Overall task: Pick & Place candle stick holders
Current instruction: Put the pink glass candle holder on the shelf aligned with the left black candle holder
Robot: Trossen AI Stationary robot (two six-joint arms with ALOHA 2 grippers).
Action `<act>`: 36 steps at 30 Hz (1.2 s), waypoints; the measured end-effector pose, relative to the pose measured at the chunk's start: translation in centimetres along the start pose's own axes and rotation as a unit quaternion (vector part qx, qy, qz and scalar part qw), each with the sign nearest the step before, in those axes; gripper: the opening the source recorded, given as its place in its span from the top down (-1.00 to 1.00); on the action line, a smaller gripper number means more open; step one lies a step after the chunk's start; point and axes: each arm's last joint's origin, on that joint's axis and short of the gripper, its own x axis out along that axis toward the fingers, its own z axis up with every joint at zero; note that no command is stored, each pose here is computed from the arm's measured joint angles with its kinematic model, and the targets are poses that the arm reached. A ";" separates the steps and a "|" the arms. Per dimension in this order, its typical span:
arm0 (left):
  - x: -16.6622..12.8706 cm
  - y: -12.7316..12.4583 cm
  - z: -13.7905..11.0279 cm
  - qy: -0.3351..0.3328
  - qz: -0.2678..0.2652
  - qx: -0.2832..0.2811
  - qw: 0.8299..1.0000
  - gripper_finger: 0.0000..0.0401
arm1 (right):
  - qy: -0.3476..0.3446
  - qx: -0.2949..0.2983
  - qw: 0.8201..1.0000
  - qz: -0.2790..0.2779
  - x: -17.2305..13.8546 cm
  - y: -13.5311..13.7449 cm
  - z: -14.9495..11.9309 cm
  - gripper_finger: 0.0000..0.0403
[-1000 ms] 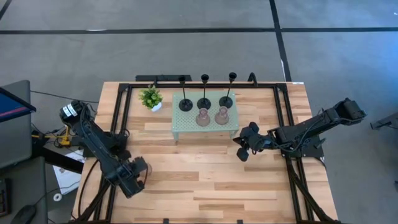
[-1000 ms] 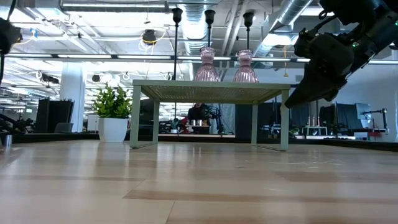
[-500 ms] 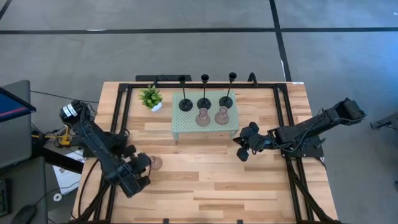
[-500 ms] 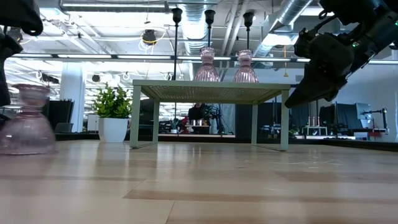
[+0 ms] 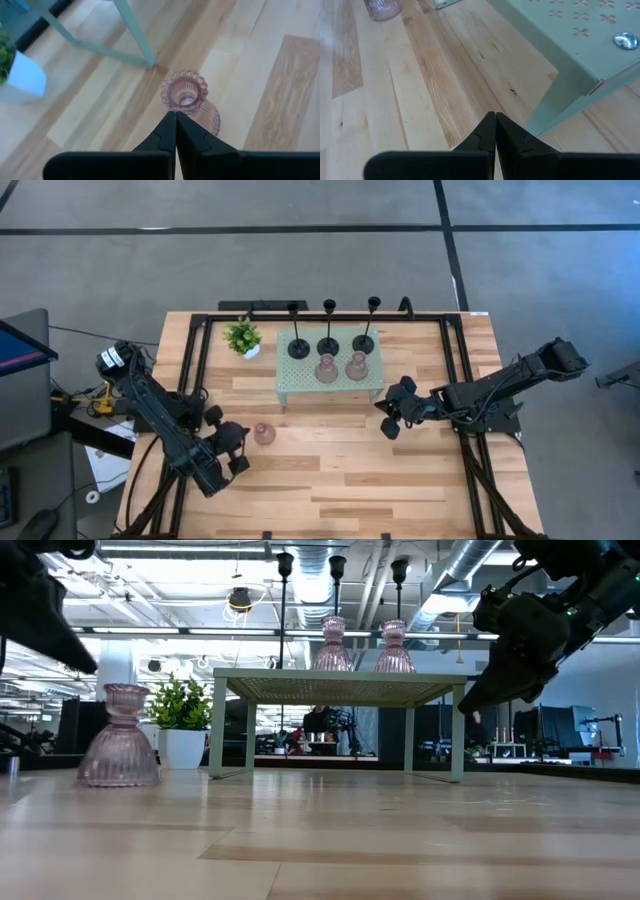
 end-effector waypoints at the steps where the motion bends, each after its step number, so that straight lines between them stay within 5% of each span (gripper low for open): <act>1: 0.0 0.0 0.0 -0.005 0.000 0.005 1.000 0.98 | 0.000 0.000 1.000 0.000 0.0 0.0 0.0 1.00; 9: 0.0 -0.2 -0.8 0.014 -0.021 0.024 0.999 0.99 | 0.000 -0.001 1.000 0.000 0.0 0.0 0.0 1.00; 17: 1.2 0.7 -5.9 -0.023 -0.054 0.030 0.998 0.99 | 0.003 -0.008 1.000 0.010 -0.2 0.3 -0.2 1.00; 24: 0.6 1.5 -8.2 -0.179 -0.085 0.047 0.979 0.99 | 0.003 -0.010 1.000 0.012 -0.2 0.4 -0.3 1.00; 36: 3.2 3.6 -11.6 -0.185 -0.146 -0.087 0.968 0.98 | -0.002 -0.009 1.000 0.007 -0.2 0.4 -0.2 1.00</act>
